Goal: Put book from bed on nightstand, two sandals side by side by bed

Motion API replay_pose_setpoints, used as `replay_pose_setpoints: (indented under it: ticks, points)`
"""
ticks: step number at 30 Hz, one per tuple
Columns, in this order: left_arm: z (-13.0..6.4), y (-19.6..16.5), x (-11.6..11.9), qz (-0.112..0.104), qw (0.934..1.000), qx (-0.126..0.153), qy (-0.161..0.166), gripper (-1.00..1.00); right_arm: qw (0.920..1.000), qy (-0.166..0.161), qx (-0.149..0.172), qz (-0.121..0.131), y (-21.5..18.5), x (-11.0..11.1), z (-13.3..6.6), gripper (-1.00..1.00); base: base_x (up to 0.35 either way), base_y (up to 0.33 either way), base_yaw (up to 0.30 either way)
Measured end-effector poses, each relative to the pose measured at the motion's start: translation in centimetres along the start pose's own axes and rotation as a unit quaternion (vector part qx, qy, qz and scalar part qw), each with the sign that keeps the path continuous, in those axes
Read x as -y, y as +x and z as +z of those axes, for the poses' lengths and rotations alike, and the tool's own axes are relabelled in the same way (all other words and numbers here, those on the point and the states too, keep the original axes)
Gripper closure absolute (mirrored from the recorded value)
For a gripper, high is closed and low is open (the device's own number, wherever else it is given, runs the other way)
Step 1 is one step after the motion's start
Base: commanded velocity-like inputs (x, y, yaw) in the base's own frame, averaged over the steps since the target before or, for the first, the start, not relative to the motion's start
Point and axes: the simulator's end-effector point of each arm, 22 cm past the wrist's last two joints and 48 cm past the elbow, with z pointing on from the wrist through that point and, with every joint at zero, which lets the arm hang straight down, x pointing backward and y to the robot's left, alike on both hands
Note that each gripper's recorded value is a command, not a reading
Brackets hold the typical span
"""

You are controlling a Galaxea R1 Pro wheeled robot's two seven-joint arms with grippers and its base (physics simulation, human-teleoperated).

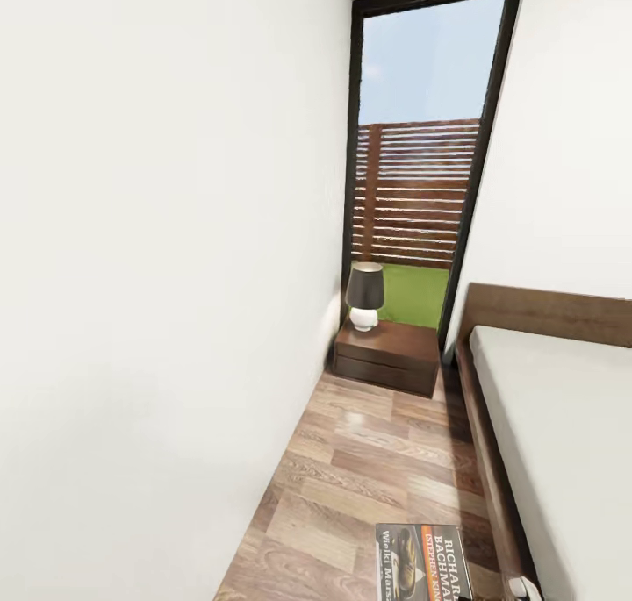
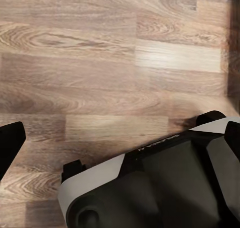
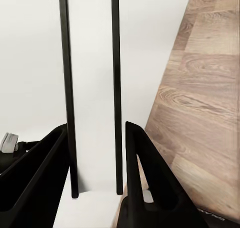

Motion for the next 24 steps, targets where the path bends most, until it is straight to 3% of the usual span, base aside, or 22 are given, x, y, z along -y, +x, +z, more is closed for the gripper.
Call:
replay_pose_setpoints:
  ticks: [24]
  points:
    - [-0.02, 0.05, 0.01, -0.001, 1.0, 0.0, 0.0, -1.0, 1.0, 0.0, -0.001, 0.0, 0.04, -0.02, -0.01, 1.0, 0.02, 0.0, -0.283]
